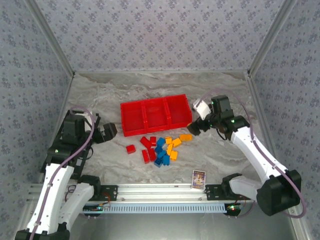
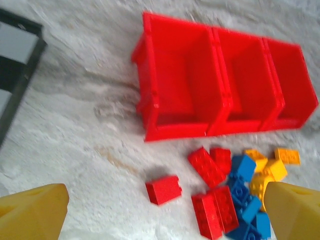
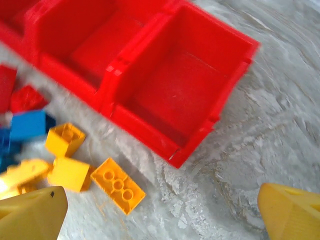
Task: Sort the legos into containers by color
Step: Rotate the container at the center of the table.
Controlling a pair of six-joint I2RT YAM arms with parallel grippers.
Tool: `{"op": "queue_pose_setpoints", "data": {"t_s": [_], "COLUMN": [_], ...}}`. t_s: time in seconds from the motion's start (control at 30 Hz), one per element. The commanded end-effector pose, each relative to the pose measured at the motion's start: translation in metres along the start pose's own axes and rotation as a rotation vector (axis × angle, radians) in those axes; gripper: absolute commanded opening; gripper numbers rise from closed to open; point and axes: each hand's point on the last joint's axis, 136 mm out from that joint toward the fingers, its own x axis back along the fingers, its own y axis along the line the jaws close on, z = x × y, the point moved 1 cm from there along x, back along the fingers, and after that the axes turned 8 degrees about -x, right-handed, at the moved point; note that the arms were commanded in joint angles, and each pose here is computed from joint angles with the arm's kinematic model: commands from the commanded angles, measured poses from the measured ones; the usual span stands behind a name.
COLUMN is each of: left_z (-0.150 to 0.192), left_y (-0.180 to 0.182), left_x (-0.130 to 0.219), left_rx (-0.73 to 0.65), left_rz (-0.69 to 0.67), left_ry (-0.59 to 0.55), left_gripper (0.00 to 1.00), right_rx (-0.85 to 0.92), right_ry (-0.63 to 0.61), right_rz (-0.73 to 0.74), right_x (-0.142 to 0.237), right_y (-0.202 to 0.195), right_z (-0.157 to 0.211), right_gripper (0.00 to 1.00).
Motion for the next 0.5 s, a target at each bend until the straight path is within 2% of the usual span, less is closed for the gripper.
{"op": "queue_pose_setpoints", "data": {"t_s": [0.0,0.1,0.23,0.33,0.47], "left_z": [0.017,0.018,0.018,0.016,0.013], "left_y": [-0.018,-0.019,-0.023,-0.024,-0.026], "left_x": [0.009,0.012,0.015,0.021,0.032], "left_rx": [-0.066,-0.074,-0.091,-0.101,-0.121], "left_rz": [0.112,0.125,0.147,0.15,0.168], "left_ry": [0.026,-0.006,-0.033,-0.066,-0.138], "left_gripper": [1.0,1.0,1.0,1.0,1.0], "right_rx": [0.331,0.41,0.439,0.471,0.514], "right_ry": [0.028,0.128,0.16,0.244,0.217], "right_rz": [-0.075,-0.132,-0.129,-0.14,-0.147], "right_x": [-0.003,-0.004,-0.016,-0.028,-0.038], "right_y": [0.016,0.02,0.021,0.019,0.021], "right_z": [0.025,0.043,0.056,0.079,0.077], "right_gripper": [1.0,1.0,1.0,1.0,1.0]}}
